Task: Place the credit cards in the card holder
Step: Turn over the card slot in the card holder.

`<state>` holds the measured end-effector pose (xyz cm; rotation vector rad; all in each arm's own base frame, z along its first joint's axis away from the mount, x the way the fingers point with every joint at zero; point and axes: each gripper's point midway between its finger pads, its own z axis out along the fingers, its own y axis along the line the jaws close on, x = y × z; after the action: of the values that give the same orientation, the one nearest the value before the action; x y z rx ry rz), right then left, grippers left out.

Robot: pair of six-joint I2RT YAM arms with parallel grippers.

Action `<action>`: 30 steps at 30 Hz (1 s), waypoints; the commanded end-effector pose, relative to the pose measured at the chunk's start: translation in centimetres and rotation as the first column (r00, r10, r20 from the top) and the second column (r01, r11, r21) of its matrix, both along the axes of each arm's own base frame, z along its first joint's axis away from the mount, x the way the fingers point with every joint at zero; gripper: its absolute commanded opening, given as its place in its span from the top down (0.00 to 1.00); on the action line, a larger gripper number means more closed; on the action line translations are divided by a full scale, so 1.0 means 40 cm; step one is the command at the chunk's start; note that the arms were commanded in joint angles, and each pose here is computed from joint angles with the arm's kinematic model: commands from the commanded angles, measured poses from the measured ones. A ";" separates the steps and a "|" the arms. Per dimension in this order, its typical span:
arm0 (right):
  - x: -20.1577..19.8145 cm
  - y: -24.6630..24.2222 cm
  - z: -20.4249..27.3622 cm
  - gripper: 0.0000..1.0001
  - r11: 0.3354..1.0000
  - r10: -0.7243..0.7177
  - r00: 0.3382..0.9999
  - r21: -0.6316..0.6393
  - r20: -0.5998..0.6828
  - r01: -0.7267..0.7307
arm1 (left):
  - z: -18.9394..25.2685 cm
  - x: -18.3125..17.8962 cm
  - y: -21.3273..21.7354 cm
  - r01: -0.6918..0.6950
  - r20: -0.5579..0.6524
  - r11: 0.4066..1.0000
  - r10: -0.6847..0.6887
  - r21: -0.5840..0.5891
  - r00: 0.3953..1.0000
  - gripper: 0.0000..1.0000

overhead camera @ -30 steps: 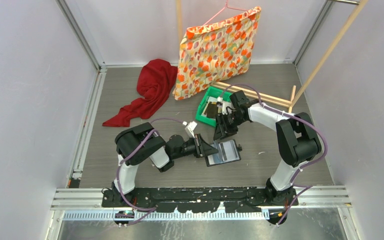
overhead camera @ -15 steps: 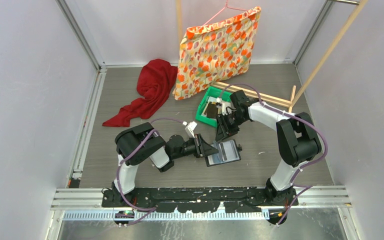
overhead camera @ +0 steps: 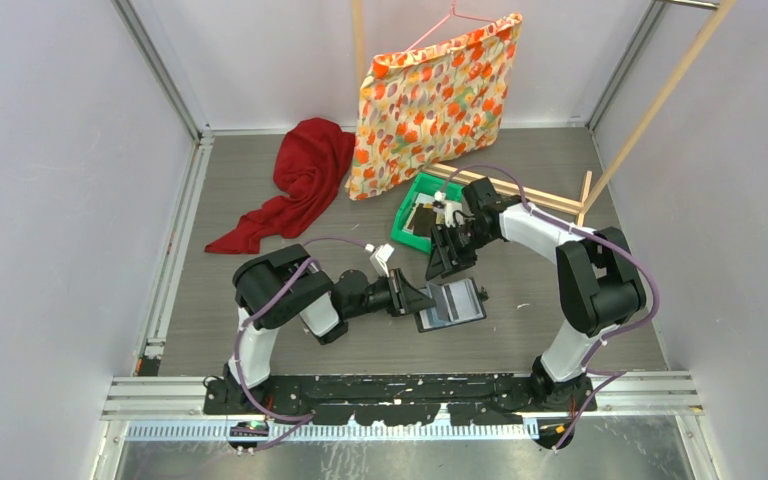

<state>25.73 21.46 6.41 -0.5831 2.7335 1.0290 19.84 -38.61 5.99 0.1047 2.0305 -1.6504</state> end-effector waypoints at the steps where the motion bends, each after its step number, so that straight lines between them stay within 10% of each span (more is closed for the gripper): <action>1: 0.023 0.016 0.020 0.43 1.000 -0.014 0.999 0.018 0.029 0.014 | 0.018 0.012 -0.010 0.002 0.044 1.000 -0.001 -0.022 0.999 0.80; 30: 0.049 -0.020 0.000 0.53 0.988 0.000 0.990 -0.156 0.143 0.022 | 0.022 0.011 -0.012 0.004 0.047 1.000 -0.003 -0.026 0.999 0.70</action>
<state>26.30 20.75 4.34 -0.6160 2.7836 0.7825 19.99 -38.82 5.85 0.1054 2.0341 -1.6493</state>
